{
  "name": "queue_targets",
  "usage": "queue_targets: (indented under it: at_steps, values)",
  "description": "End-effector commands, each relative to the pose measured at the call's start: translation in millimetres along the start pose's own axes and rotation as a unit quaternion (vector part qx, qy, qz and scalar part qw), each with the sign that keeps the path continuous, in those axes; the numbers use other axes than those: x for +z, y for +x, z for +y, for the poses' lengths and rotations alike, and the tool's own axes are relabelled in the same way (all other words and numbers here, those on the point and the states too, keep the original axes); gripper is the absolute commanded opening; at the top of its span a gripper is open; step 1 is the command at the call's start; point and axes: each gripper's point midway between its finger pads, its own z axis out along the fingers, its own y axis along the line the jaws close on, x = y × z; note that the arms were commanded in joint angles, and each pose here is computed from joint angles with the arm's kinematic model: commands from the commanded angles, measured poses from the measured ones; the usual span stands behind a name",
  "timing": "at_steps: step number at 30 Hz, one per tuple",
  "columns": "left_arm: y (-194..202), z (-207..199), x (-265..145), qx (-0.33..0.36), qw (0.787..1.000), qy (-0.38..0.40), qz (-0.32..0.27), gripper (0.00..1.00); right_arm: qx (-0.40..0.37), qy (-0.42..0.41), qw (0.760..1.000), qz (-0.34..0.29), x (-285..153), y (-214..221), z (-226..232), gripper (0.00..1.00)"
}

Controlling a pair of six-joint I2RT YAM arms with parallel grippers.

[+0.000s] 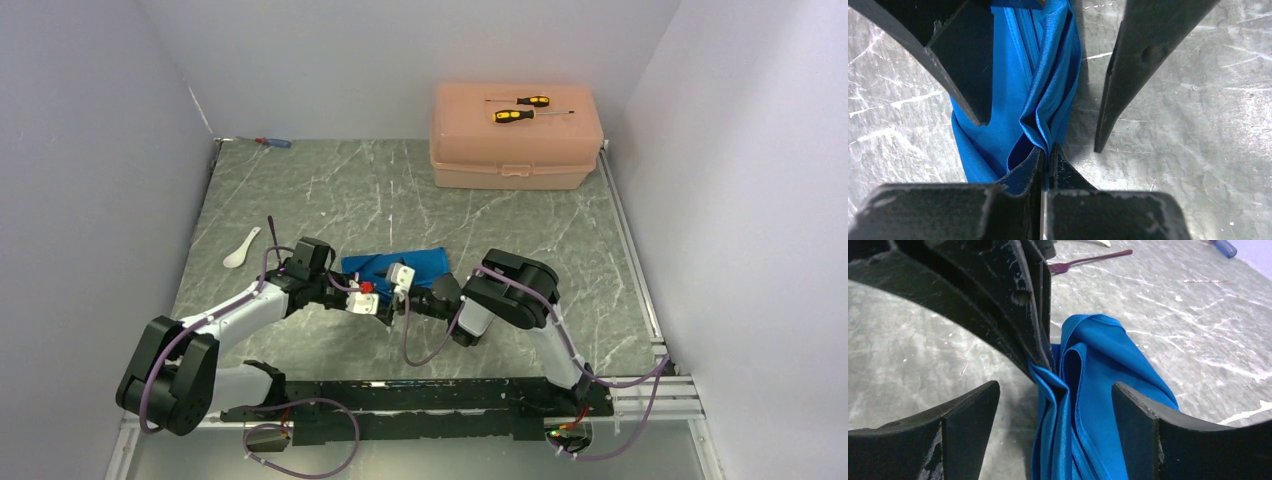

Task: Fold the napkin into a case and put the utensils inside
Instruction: Pass from the right arm to the left, then pass from the left arm to the right

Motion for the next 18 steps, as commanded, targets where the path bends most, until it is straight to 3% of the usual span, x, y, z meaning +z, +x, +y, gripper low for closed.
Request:
queue_targets:
  at_steps: [1, 4, 10, 13, 18]
  values:
    - [-9.5, 13.8, -6.3, -0.004, 1.000, -0.015, -0.009, 0.03, -0.034, 0.001, 0.995, -0.089, 14.6, -41.2, -9.1, 0.83]
    - [-10.0, 14.9, -7.3, -0.008, 1.000, -0.016, -0.008, 0.03, -0.028, 0.004, 0.995, -0.091, 15.0, -38.1, -9.7, 0.73]
    - [-8.9, 13.0, -7.4, -0.011, 1.000, -0.017, -0.007, 0.03, -0.032, -0.003, 0.996, -0.084, 11.1, -33.4, -5.6, 0.41]
    - [-7.7, 11.9, -6.5, -0.012, 1.000, -0.016, -0.006, 0.03, -0.035, -0.006, 0.996, -0.084, 10.9, -34.0, -4.9, 0.32]
    - [-6.8, 13.0, -6.2, -0.016, 1.000, -0.016, -0.004, 0.03, -0.035, -0.017, 0.996, -0.074, 10.8, -27.8, -0.8, 0.04]
